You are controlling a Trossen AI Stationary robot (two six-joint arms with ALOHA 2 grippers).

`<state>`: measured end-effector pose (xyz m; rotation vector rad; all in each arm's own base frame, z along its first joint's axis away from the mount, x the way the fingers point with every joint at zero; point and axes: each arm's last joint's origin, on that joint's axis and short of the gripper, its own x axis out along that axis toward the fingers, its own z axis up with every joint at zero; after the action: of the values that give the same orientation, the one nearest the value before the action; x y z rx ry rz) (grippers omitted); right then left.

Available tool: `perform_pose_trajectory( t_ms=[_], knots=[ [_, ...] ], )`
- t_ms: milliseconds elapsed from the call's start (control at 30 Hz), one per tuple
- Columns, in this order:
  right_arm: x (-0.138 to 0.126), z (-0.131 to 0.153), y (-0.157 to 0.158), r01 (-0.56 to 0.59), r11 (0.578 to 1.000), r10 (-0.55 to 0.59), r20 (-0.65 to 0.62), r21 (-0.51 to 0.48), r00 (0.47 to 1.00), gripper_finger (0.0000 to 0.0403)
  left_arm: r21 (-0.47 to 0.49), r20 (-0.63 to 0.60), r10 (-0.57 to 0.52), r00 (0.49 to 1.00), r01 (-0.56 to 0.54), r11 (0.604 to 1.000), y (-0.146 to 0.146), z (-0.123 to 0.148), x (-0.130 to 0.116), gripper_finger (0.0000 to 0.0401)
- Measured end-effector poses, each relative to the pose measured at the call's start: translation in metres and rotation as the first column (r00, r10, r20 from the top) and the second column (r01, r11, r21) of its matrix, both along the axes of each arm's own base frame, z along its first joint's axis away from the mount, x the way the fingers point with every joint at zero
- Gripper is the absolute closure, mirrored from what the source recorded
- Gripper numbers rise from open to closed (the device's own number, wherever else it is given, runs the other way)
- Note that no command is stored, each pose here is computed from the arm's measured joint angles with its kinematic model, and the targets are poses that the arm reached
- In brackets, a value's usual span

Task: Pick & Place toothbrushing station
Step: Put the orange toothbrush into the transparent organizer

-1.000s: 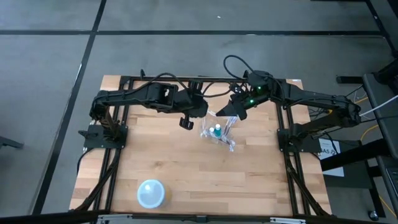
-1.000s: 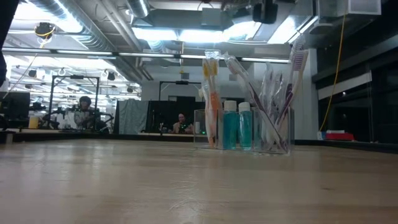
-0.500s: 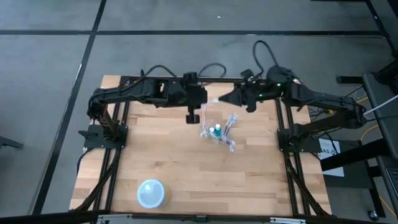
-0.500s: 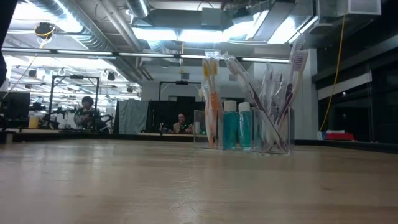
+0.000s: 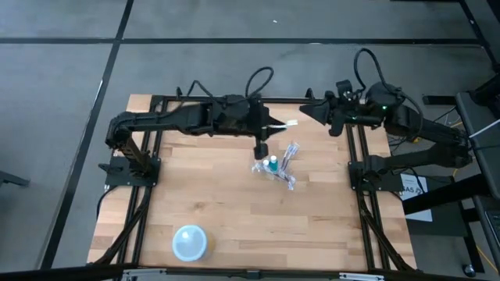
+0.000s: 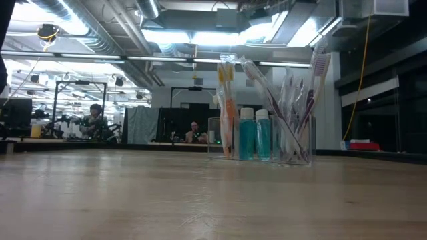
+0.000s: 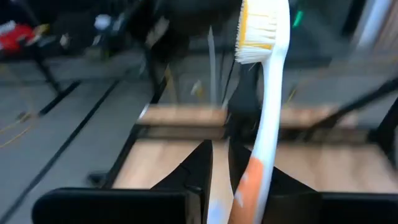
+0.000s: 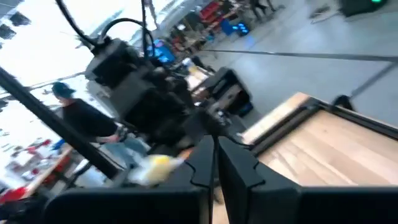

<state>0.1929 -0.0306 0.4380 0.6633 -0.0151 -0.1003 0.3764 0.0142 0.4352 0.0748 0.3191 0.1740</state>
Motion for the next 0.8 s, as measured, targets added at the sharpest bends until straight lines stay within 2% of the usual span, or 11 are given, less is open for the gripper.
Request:
perform_pose_trajectory(
  t_ms=[100,233,300,433,567,700,733,800],
  knots=[
    [-0.011,-0.004,0.001,0.047,0.999,-0.046,-0.067,0.006,0.997,0.0376,-0.062,0.155,-0.03,0.988,0.04,0.997,-0.003,-0.009,0.007,0.0357],
    [-0.025,-0.011,0.006,0.115,0.993,-0.114,-0.16,0.0,0.981,0.0374,-0.147,0.388,-0.032,0.921,0.096,0.984,-0.001,-0.028,0.005,0.0357],
    [-0.03,-0.012,0.008,0.129,0.992,-0.127,-0.181,-0.004,0.975,0.0374,-0.194,0.498,-0.01,0.867,0.123,0.973,0.006,-0.044,0.0,0.0357],
    [-0.04,-0.01,0.015,0.143,0.99,-0.139,-0.173,0.01,0.975,0.0374,-0.27,0.688,0.049,0.724,0.193,0.943,0.013,-0.089,-0.014,0.0357],
    [-0.043,-0.012,0.019,0.147,0.989,-0.138,-0.189,0.033,0.972,0.0373,-0.239,0.795,0.037,0.606,0.255,0.937,0.004,-0.127,-0.022,0.0357],
    [-0.044,-0.014,0.021,0.142,0.989,-0.131,-0.21,0.038,0.969,0.0373,-0.219,0.857,0.063,0.511,0.252,0.943,-0.001,-0.162,-0.02,0.0357],
    [-0.043,-0.014,0.021,0.136,0.99,-0.125,-0.212,0.039,0.969,0.0373,-0.232,0.85,0.076,0.521,0.24,0.943,0.001,-0.174,-0.016,0.0357],
    [-0.041,-0.015,0.022,0.115,0.992,-0.104,-0.215,0.043,0.971,0.0373,-0.278,0.807,0.112,0.58,0.206,0.938,0.003,-0.196,-0.006,0.0357]
  ],
)
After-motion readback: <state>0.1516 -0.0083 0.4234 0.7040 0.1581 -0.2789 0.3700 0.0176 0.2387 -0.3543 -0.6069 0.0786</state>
